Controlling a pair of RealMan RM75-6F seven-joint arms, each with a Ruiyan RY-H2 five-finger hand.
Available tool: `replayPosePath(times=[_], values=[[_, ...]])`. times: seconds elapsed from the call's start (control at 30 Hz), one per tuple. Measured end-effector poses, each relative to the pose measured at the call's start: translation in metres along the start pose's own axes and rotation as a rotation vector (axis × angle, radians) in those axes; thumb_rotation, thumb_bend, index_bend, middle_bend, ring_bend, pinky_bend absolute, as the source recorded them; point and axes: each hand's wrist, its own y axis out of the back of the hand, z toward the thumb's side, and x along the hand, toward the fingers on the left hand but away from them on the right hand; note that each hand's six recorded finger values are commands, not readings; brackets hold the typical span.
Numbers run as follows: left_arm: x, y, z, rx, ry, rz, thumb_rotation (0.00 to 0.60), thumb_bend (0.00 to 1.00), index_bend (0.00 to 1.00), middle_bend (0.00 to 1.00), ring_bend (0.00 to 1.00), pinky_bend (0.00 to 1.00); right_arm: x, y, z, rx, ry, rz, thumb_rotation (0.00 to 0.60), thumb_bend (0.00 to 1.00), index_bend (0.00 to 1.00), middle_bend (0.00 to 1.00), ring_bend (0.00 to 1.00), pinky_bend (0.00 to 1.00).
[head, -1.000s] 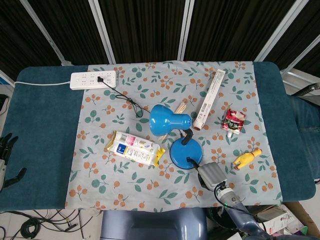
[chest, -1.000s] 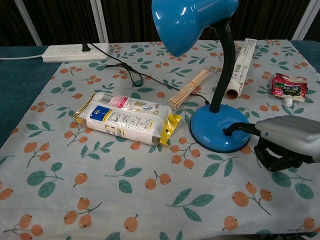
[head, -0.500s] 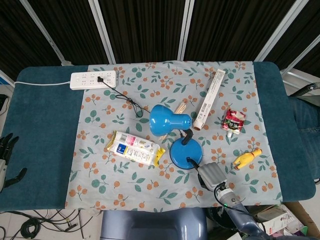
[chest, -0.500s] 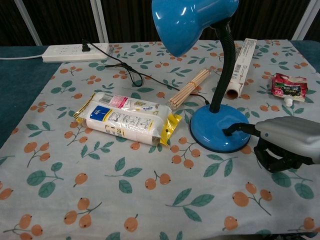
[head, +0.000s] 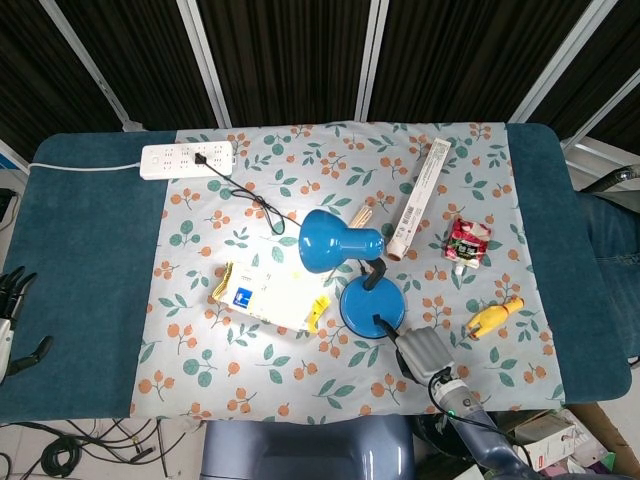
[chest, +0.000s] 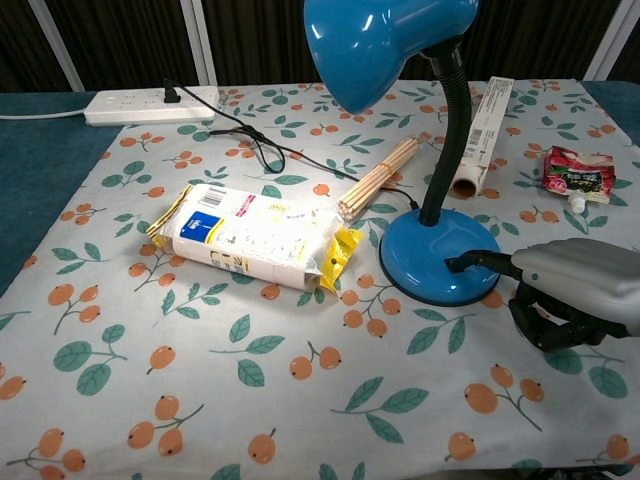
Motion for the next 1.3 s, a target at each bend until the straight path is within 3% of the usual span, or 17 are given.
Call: replayPosePath(times=[0.17, 0.37, 0.53, 0.63, 0.7, 0.8, 0.93, 1.07, 1.3], values=[[0.0, 0.0, 0.0, 0.001, 0.0, 0.001, 0.6, 0.27, 0.03, 0.0, 0.01, 0.0, 0.0, 0.0, 0.0, 0.002, 0.0, 0.001, 0.6, 0.76, 0.3, 0.83, 0.87, 0.86], [0.0, 0.0, 0.0, 0.001, 0.0, 0.001, 0.6, 0.27, 0.03, 0.0, 0.01, 0.0, -0.002, 0.004, 0.001, 0.0, -0.001, -0.016, 0.6, 0.7, 0.13, 0.82, 0.85, 0.85], [0.0, 0.0, 0.0, 0.0, 0.0, 0.001, 0.6, 0.27, 0.03, 0.0, 0.01, 0.0, -0.001, 0.021, 0.001, -0.017, -0.009, -0.076, 0.6, 0.66, 0.09, 0.77, 0.82, 0.8], [0.0, 0.0, 0.0, 0.0, -0.001, 0.001, 0.6, 0.27, 0.03, 0.0, 0.01, 0.0, 0.002, 0.038, -0.001, -0.032, -0.017, -0.127, 0.6, 0.61, 0.08, 0.64, 0.74, 0.7], [0.0, 0.0, 0.0, 0.0, -0.001, 0.002, 0.6, 0.27, 0.03, 0.0, 0.01, 0.0, 0.007, 0.05, -0.004, -0.041, -0.025, -0.154, 0.6, 0.55, 0.07, 0.5, 0.64, 0.6], [0.0, 0.0, 0.0, 0.001, -0.002, 0.002, 0.6, 0.27, 0.03, 0.0, 0.01, 0.0, 0.015, 0.065, -0.011, -0.053, -0.042, -0.173, 0.6, 0.42, 0.06, 0.28, 0.43, 0.35], [0.0, 0.0, 0.001, 0.002, -0.003, 0.003, 0.6, 0.27, 0.03, 0.0, 0.01, 0.0, 0.029, 0.084, -0.027, -0.048, -0.087, -0.184, 0.6, 0.35, 0.0, 0.11, 0.22, 0.21], [-0.001, 0.0, 0.001, 0.003, -0.002, 0.003, 0.6, 0.27, 0.03, 0.0, 0.01, 0.0, 0.045, 0.109, -0.049, -0.044, -0.154, -0.243, 0.6, 0.29, 0.0, 0.04, 0.11, 0.16], [-0.001, 0.0, 0.001, 0.007, -0.001, 0.005, 0.6, 0.27, 0.03, 0.0, 0.01, 0.0, 0.081, 0.143, -0.081, -0.074, -0.221, -0.408, 0.6, 0.24, 0.0, 0.04, 0.11, 0.16]])
